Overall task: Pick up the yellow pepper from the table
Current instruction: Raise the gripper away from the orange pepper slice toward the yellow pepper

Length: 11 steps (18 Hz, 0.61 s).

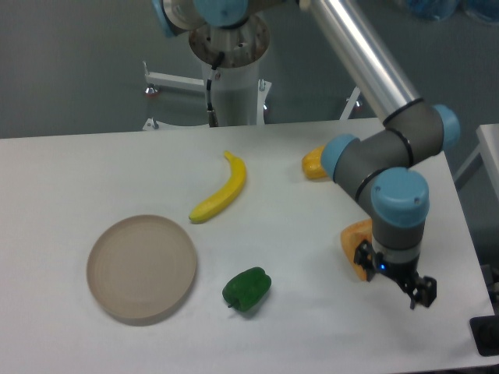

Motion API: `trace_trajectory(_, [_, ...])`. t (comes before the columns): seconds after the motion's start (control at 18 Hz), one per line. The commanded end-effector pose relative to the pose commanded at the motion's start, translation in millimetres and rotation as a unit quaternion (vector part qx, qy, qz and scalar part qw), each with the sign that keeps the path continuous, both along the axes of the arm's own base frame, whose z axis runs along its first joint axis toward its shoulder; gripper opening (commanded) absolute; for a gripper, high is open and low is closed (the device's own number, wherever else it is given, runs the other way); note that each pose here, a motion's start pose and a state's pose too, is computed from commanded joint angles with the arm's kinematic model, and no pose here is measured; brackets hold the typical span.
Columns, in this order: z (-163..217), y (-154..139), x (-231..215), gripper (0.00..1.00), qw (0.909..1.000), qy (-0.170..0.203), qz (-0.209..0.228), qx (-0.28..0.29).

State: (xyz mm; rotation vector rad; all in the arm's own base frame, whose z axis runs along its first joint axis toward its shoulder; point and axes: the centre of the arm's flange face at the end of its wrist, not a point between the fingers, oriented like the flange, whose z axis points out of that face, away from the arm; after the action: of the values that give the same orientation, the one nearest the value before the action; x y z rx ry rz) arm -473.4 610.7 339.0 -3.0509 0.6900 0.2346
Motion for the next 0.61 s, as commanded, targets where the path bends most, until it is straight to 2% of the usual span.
trace_trajectory(0.06, [8,-9,1,1.00,0.9999,-0.012,0.000,-0.012])
trace_trajectory(0.17, [27,-31,5,1.00,0.9981,-0.033,-0.037,-0.036])
trace_trajectory(0.33, [39,-62,20,1.00,0.9937,-0.045,-0.088,-0.052])
trace_trajectory(0.5, [27,-120,44,1.00,0.9820,-0.072,-0.156,-0.077])
trace_trajectory(0.61, [19,-139,67,1.00,0.9759,-0.078,-0.187,-0.081])
